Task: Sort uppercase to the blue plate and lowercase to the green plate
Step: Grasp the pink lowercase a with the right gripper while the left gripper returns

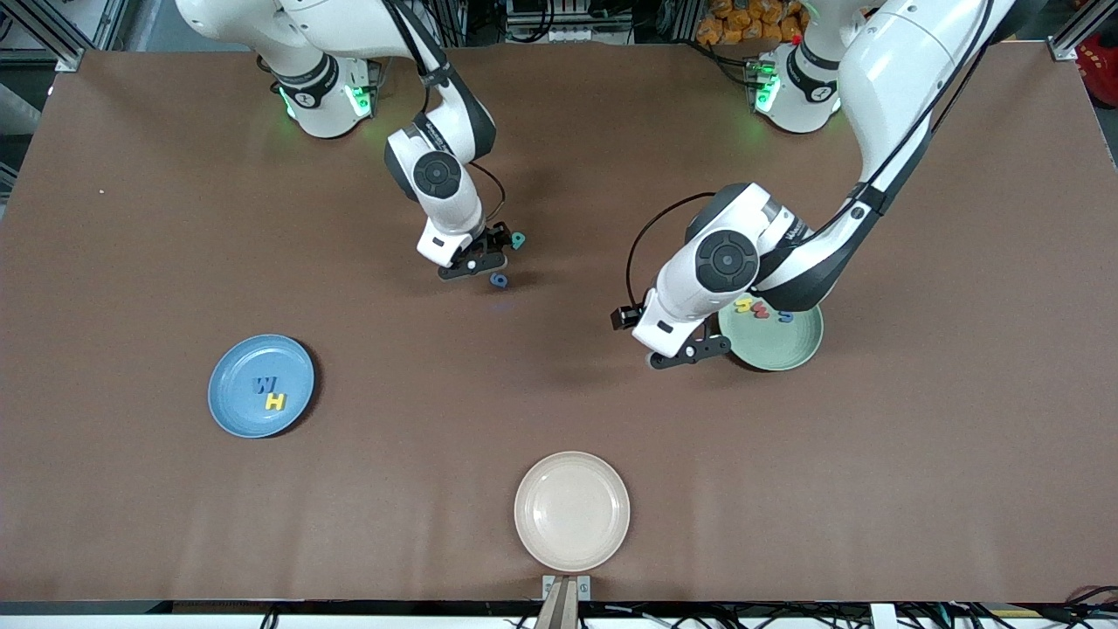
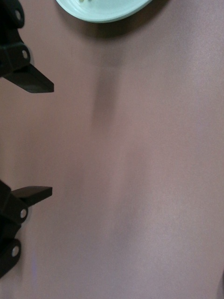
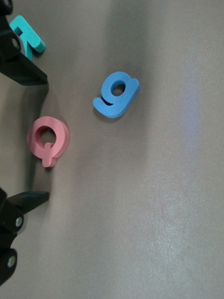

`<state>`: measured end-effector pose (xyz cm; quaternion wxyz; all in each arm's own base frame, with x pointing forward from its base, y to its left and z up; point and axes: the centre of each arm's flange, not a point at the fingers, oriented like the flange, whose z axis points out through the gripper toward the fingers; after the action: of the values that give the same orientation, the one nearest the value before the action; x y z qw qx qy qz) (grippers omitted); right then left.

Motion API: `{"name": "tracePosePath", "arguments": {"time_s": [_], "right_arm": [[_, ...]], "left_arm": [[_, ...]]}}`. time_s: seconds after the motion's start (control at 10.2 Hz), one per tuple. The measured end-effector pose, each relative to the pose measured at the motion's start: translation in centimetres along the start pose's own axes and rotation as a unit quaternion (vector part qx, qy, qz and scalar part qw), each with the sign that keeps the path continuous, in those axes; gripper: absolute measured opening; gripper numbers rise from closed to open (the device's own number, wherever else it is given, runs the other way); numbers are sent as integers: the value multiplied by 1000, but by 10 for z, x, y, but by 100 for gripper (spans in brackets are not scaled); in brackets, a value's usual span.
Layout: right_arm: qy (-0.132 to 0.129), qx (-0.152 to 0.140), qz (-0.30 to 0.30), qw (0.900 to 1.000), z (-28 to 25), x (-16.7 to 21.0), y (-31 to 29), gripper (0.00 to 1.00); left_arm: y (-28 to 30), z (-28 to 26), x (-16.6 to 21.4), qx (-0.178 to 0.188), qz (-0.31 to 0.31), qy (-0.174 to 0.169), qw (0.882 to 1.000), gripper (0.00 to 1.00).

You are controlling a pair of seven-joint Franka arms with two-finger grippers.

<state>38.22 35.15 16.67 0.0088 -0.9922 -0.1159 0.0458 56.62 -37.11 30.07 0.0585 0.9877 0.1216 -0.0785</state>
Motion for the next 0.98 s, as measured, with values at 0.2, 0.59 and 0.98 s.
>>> {"name": "tracePosePath", "arguments": {"time_s": [0.2, 0.59, 0.98], "right_arm": [[10, 4, 0, 1000, -2, 2, -1, 100], [17, 6, 2, 1000, -4, 4, -1, 100], [17, 6, 3, 1000, -4, 4, -1, 99]], "left_arm": [[1, 4, 0, -1, 0, -2, 1000, 89], [22, -2, -9, -34, 15, 20, 999, 89], [27, -2, -5, -58, 13, 33, 998, 89]]}}
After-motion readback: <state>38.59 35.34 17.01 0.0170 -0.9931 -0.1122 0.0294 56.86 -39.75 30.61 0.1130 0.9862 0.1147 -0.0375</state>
